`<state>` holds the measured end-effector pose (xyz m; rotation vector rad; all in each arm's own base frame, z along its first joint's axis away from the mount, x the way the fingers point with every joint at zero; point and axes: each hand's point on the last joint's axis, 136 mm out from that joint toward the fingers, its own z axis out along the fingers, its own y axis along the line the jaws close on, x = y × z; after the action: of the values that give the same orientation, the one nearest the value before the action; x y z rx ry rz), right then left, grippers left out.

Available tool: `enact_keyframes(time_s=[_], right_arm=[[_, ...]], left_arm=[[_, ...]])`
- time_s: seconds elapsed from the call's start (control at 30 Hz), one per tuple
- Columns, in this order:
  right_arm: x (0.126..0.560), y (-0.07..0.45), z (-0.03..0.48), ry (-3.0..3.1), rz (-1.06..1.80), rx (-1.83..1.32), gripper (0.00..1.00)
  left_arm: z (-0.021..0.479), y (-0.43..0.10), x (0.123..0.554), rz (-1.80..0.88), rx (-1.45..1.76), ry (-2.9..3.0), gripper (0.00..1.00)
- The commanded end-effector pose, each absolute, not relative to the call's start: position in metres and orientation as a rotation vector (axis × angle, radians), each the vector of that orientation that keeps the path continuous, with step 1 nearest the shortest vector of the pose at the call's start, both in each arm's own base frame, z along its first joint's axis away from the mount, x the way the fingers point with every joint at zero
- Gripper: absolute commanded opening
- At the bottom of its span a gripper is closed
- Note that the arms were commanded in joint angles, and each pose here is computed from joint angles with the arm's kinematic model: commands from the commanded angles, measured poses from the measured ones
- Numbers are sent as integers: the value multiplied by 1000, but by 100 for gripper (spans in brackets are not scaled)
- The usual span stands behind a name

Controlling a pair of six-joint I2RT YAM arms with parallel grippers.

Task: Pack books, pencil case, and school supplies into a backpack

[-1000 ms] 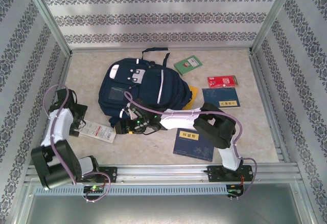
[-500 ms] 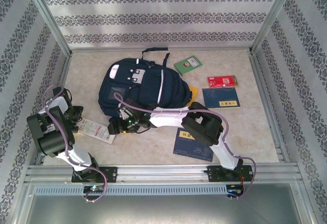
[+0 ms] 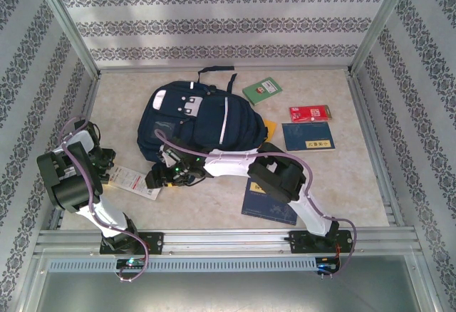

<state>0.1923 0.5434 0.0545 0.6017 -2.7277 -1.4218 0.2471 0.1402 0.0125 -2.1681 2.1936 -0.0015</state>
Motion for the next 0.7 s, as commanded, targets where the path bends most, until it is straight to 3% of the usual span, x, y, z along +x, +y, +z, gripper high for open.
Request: enact_keyframes(time_s=[0.0,0.27,0.43,0.67], right_arm=[[183,563,59,-2613,-1516,568,85],[191,585,81,-2520,-1676,428,81],[197,552,63,-2787,-1366,489,81],[175,521,48,-2798,-1231,442,81]], left_arm=[[-10,141,262,-85,-2146,2182,62],[-12,138,259,-85,-2152,2195,61],[-12,138,259,-82,-2157,2198,60],[-15,138,258,-72,-2172,2213,59]])
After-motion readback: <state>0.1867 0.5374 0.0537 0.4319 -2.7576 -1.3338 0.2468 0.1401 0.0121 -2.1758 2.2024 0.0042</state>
